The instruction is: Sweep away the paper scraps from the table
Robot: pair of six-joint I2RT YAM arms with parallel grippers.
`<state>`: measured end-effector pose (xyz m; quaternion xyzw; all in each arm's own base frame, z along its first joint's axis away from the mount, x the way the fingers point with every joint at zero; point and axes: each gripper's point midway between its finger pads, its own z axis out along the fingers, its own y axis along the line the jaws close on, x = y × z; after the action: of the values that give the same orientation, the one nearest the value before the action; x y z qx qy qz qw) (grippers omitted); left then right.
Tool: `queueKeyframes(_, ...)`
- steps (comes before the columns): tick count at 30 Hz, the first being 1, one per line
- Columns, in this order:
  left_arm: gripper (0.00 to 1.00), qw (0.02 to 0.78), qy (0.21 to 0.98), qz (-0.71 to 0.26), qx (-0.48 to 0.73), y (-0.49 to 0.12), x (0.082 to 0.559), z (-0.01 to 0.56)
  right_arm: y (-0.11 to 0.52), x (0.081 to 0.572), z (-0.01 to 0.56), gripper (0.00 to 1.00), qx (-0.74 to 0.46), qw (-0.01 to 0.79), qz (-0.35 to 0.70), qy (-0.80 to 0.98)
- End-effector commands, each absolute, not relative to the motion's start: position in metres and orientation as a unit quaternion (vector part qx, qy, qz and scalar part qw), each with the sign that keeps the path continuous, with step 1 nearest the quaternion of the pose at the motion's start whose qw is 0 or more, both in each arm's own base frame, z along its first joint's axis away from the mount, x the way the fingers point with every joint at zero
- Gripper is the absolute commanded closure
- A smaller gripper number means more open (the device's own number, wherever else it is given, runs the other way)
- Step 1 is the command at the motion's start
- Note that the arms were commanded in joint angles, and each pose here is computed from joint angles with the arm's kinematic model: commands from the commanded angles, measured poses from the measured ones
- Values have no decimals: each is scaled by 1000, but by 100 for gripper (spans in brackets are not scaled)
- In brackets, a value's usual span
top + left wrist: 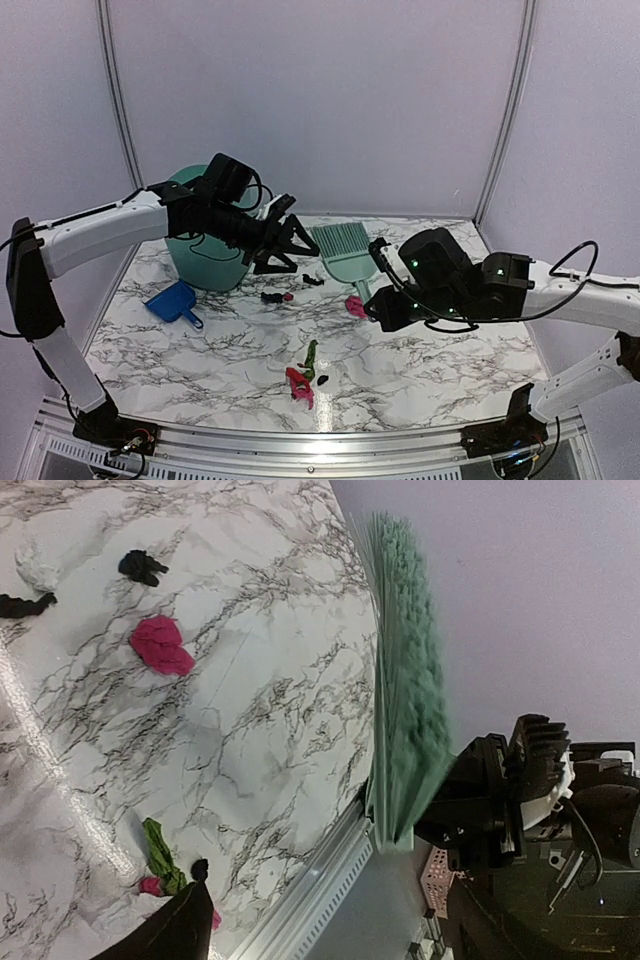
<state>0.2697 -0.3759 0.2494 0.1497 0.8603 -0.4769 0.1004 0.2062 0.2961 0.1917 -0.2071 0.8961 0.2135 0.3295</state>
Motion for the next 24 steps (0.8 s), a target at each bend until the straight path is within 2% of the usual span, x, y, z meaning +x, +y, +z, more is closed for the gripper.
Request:
queueKeyframes(1,20,71,823,-530,189,-409,261,273,319,209,227,100,-237,361,252,866)
queueKeyframes(5,34,59,819,-535,201,-426,258,272,322,209,231,100,-245,362,251,864)
queueKeyframes(7,47,59,817,-537,204,-431,256,274,322,209,232,100,-245,363,250,864)
queueKeyframes(8,56,60,816,-537,206,-432,256,275,321,209,232,100,-246,363,249,863)
queueKeyframes(9,82,61,818,-535,203,-433,256,274,321,209,232,100,-246,363,251,863)
queueKeyframes(10,96,63,819,-534,202,-432,257,273,321,209,232,100,-246,364,250,863)
queueKeyframes(11,100,64,821,-532,198,-432,257,273,320,209,233,100,-244,366,248,863)
queueKeyframes(14,100,79,821,-532,191,-431,262,281,317,214,243,98,-227,379,251,862)
queueKeyframes(15,100,87,819,-534,188,-432,264,287,316,215,249,91,-214,382,253,863)
queueKeyframes(18,100,118,806,-550,184,-435,272,316,311,223,267,49,-157,380,283,867)
queueKeyframes(20,100,143,794,-564,175,-435,279,338,309,228,286,34,-121,390,328,852)
queueKeyframes(22,100,161,780,-582,162,-435,286,357,304,234,313,29,-78,414,379,824)
queueKeyframes(24,100,174,763,-605,146,-433,294,376,291,237,346,28,-27,441,435,785)
